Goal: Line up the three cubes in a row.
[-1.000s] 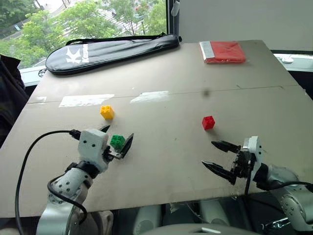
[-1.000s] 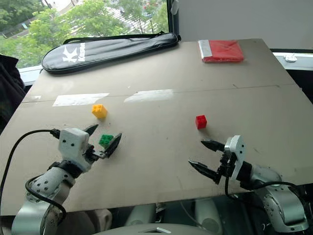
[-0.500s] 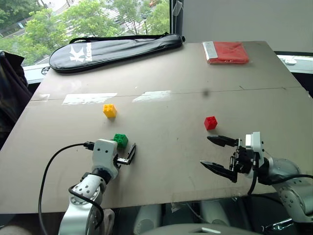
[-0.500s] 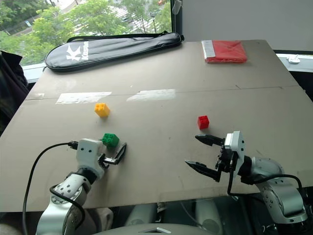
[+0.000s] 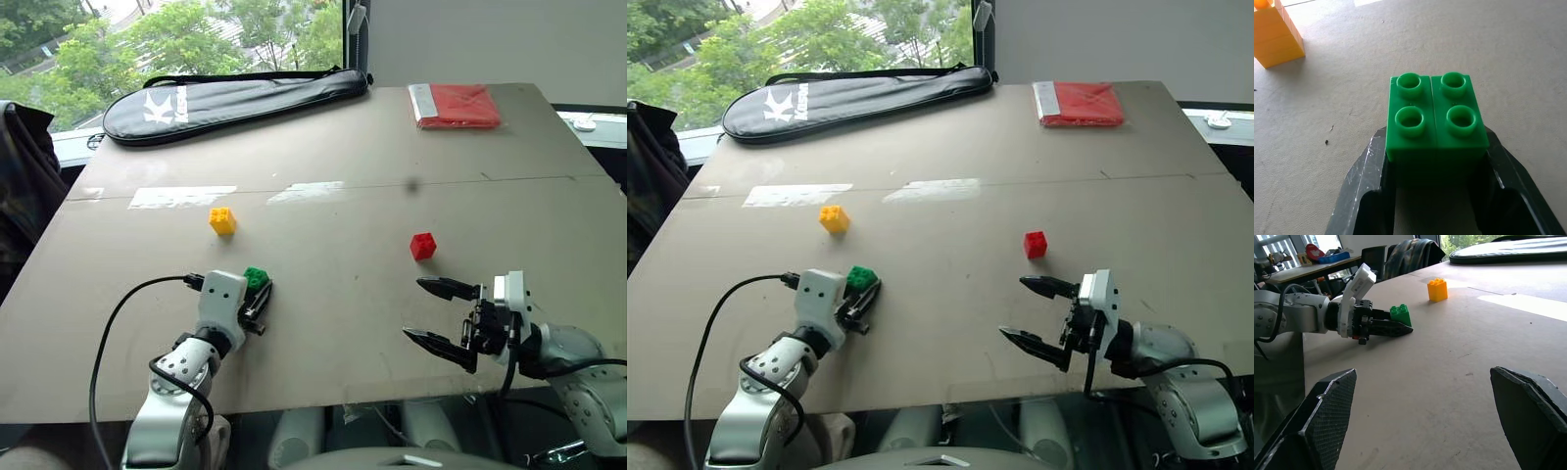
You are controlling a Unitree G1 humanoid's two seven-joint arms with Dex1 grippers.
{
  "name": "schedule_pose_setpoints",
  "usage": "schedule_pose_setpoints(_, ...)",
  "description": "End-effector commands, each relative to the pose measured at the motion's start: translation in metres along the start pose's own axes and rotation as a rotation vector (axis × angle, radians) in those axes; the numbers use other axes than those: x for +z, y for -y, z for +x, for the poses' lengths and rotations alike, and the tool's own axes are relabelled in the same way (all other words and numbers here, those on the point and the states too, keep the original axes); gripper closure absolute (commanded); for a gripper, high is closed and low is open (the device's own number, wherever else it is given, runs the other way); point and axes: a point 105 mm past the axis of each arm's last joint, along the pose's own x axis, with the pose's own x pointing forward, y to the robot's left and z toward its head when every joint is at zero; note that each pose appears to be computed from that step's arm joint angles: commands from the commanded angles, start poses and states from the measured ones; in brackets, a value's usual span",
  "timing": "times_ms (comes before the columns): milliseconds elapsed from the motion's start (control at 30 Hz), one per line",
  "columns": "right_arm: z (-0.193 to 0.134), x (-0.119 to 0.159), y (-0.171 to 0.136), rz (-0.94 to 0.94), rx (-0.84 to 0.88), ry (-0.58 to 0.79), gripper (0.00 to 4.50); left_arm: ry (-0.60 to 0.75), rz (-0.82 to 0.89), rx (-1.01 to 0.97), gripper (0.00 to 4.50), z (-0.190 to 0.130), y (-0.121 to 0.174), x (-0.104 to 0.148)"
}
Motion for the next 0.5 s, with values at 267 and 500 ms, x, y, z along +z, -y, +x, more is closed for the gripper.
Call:
schedule_pose_setpoints(267, -0.032, 0.006, 0.015, -0.07, -0.1, -0.018, 0.0, 0.127, 0.266, -0.802, 3.19, 0.065, 0.08, 0.054)
schedule_pose_setpoints(500, -0.039, 0.005, 0.01, -0.073, -0.166, -0.01, 0.0, 0.129, 0.388, -1.059, 3.19, 0.103, 0.109, 0.064)
